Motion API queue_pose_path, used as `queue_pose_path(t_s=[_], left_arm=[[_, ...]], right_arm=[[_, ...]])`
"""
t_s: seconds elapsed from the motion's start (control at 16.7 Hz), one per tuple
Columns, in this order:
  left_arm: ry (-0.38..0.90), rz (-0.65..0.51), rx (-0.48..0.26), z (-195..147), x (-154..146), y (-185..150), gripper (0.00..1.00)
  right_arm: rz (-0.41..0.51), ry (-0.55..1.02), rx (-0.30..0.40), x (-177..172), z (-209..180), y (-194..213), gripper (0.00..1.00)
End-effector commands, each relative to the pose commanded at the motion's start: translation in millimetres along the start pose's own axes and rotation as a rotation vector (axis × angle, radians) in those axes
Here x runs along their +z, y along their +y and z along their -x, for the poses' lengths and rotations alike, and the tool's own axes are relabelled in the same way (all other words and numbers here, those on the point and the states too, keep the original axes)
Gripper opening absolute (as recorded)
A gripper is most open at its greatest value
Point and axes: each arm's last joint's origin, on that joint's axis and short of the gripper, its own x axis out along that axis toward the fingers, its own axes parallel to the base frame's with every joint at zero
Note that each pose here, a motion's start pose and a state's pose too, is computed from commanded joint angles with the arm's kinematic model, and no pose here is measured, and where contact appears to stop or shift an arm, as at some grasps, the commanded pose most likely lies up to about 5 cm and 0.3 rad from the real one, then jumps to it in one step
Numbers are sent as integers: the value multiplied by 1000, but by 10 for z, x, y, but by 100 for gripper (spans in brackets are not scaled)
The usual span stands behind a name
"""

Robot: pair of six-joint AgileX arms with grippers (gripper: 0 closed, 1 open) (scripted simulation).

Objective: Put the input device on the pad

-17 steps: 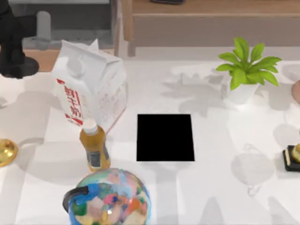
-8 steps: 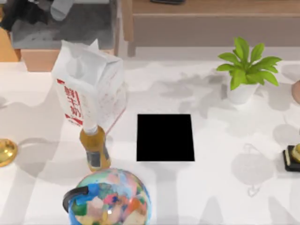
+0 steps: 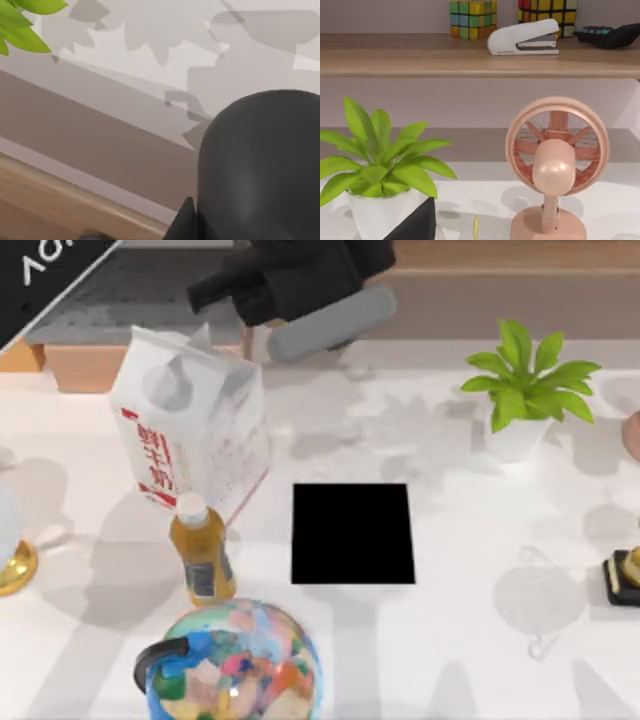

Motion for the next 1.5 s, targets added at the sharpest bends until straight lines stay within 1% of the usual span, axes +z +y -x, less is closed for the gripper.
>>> queue_pose_path(t_s=[0.12, 0.24, 0.42, 0.54, 0.96, 1.5], left_arm=[[-73, -140, -44, -306, 268, 178, 0], [-158, -236, -114, -666, 478, 234, 0], [-279, -301, -222, -1137, 648, 147, 0], [-322, -311, -259, -1288, 681, 84, 0], [-321, -313, -259, -1303, 684, 85, 0], [-318, -312, -257, -1490, 742, 33, 0]], right_arm=[[0, 0, 0, 0, 0, 0, 100], [0, 0, 0, 0, 0, 0, 100], [0, 0, 0, 0, 0, 0, 100], [0, 0, 0, 0, 0, 0, 100], [0, 0, 0, 0, 0, 0, 100], [0, 0, 0, 0, 0, 0, 100]])
